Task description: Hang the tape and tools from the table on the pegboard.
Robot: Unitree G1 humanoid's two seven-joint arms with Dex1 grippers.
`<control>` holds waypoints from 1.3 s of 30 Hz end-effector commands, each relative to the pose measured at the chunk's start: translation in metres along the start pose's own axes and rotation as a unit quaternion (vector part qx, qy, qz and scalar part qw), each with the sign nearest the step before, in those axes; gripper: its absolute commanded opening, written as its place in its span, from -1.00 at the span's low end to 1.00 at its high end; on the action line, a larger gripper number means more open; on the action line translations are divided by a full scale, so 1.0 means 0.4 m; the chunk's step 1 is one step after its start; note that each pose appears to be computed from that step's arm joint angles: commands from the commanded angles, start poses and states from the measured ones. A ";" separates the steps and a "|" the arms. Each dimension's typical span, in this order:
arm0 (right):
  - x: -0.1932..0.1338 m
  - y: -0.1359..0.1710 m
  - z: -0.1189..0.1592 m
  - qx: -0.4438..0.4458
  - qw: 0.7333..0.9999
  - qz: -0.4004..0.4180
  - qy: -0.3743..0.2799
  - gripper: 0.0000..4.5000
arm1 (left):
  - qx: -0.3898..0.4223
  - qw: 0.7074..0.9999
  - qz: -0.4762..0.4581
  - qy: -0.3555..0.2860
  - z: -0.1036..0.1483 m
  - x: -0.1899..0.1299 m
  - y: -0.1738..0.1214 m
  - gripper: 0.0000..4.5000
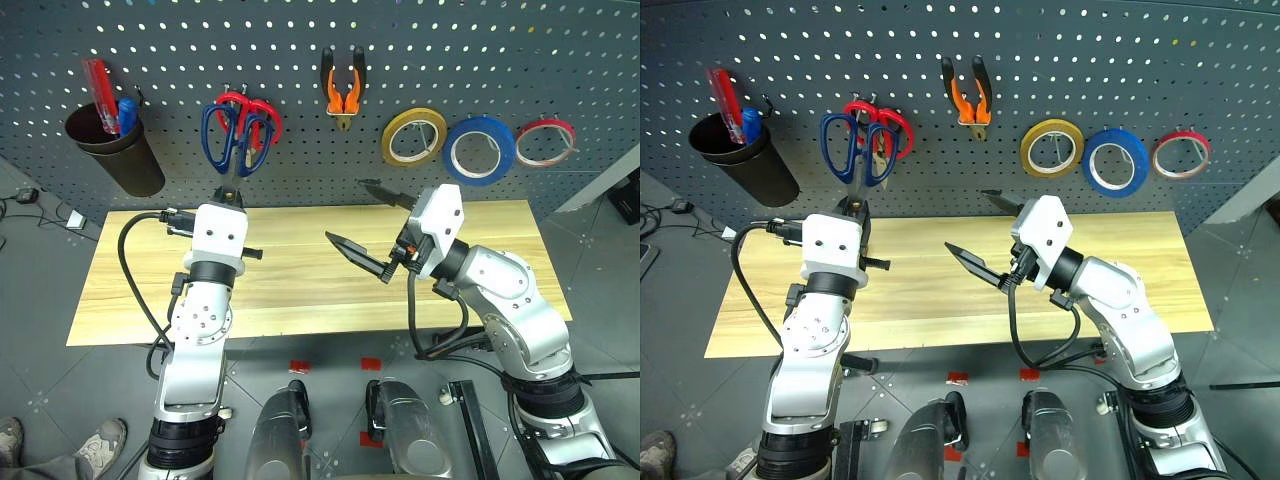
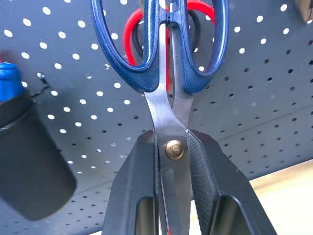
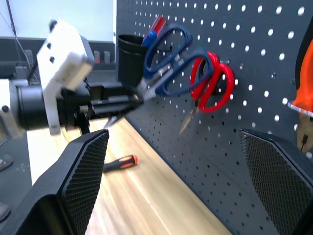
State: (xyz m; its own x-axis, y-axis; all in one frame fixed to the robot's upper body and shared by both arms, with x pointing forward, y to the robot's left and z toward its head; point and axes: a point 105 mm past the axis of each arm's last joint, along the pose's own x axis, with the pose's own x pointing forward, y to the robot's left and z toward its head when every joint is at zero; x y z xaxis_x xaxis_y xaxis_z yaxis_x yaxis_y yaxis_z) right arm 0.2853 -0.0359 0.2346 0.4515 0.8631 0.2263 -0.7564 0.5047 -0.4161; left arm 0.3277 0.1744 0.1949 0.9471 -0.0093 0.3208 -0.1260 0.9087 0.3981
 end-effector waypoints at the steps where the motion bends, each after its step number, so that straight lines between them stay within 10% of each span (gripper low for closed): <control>1: 0.008 -0.003 0.031 -0.016 1.000 -0.002 -0.026 1.00 | -0.015 1.000 -0.018 -0.013 0.014 0.019 -0.015 -0.75; 14: 0.026 -0.005 0.031 -0.017 0.999 -0.008 -0.032 1.00 | -0.061 0.998 0.001 0.022 -0.021 0.099 -0.014 -0.75; 22: 0.021 0.029 -0.050 0.008 0.999 0.000 0.045 1.00 | -0.109 0.982 -0.072 0.139 -0.145 0.019 -0.094 0.07; 29: 0.020 0.102 -0.132 0.098 0.979 0.032 0.178 1.00 | -0.156 0.957 -0.045 0.239 -0.253 -0.078 -0.005 0.07; 39: 0.126 0.161 -0.083 0.107 0.975 0.065 0.182 1.00 | -0.185 0.924 -0.032 0.334 -0.352 -0.097 0.139 0.07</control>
State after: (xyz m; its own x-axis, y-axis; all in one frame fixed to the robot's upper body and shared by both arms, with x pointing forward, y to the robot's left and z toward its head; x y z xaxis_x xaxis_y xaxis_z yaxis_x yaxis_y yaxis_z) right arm 0.2785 0.0334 0.1838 0.4590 0.8705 -0.1777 -0.8831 0.4249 -0.1991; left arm 0.3256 0.2737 0.0788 0.9334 0.0562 -0.3544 -0.0454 0.9982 0.0389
